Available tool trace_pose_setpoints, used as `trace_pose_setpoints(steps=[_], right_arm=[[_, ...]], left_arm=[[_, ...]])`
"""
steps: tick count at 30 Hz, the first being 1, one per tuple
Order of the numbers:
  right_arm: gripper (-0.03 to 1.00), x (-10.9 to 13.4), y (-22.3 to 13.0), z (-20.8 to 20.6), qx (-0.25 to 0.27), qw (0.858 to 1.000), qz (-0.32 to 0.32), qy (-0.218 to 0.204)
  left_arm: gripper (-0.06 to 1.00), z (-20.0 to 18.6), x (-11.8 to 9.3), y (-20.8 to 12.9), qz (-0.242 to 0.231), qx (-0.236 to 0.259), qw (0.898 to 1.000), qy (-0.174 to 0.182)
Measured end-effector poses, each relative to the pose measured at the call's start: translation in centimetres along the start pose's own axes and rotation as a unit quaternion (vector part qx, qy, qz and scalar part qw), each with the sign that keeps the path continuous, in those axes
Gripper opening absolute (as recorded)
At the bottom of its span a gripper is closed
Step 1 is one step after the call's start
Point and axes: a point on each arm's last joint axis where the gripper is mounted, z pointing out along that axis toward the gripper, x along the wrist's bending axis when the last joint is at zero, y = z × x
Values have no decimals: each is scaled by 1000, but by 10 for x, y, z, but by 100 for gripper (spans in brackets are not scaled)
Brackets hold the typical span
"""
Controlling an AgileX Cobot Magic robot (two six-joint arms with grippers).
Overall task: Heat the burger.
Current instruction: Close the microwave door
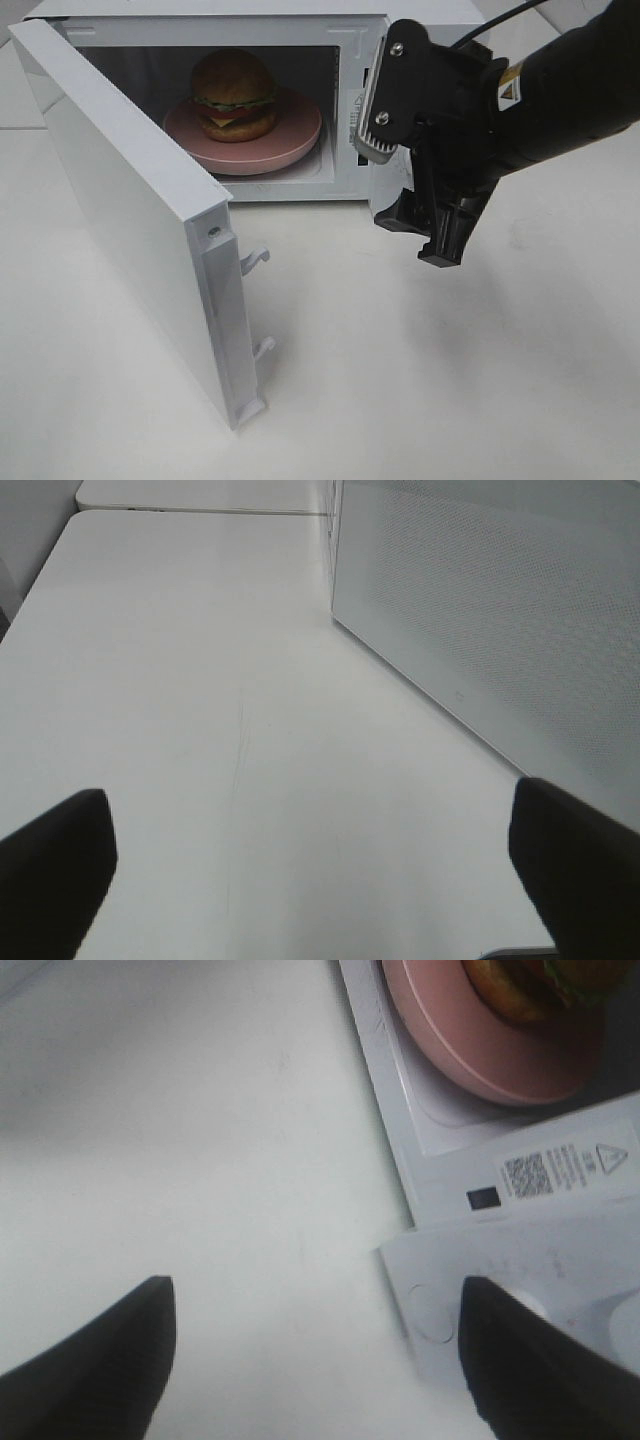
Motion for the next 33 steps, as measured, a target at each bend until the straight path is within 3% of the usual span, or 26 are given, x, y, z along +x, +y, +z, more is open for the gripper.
trace_pose_setpoints(steps=[1,3,4,6,7,8,10,14,25,33], right_arm=[[75,0,0,0,0,1000,0,0],[75,7,-7,-17,6,995,100,5],[75,7,-7,-17,6,995,100,5],[75,12,-12,-29,15,984,177,10],[75,12,-12,-29,15,984,177,10],[75,15,-15,-38,25,973,228,15],[75,17,-17,-42,30,968,247,17],[75,24,-24,-65,58,943,327,27],[76,42,-42,-110,131,923,359,56],[76,51,-51,-143,119,916,380,46]], left_arm=[[99,0,0,0,0,0,1000,0],[99,0,0,0,0,0,1000,0],[99,0,0,0,0,0,1000,0],[99,0,0,0,0,0,1000,0],[99,0,0,0,0,0,1000,0],[99,0,0,0,0,0,1000,0],[99,0,0,0,0,0,1000,0],[99,0,0,0,0,0,1000,0],[99,0,0,0,0,0,1000,0],[99,0,0,0,0,0,1000,0]])
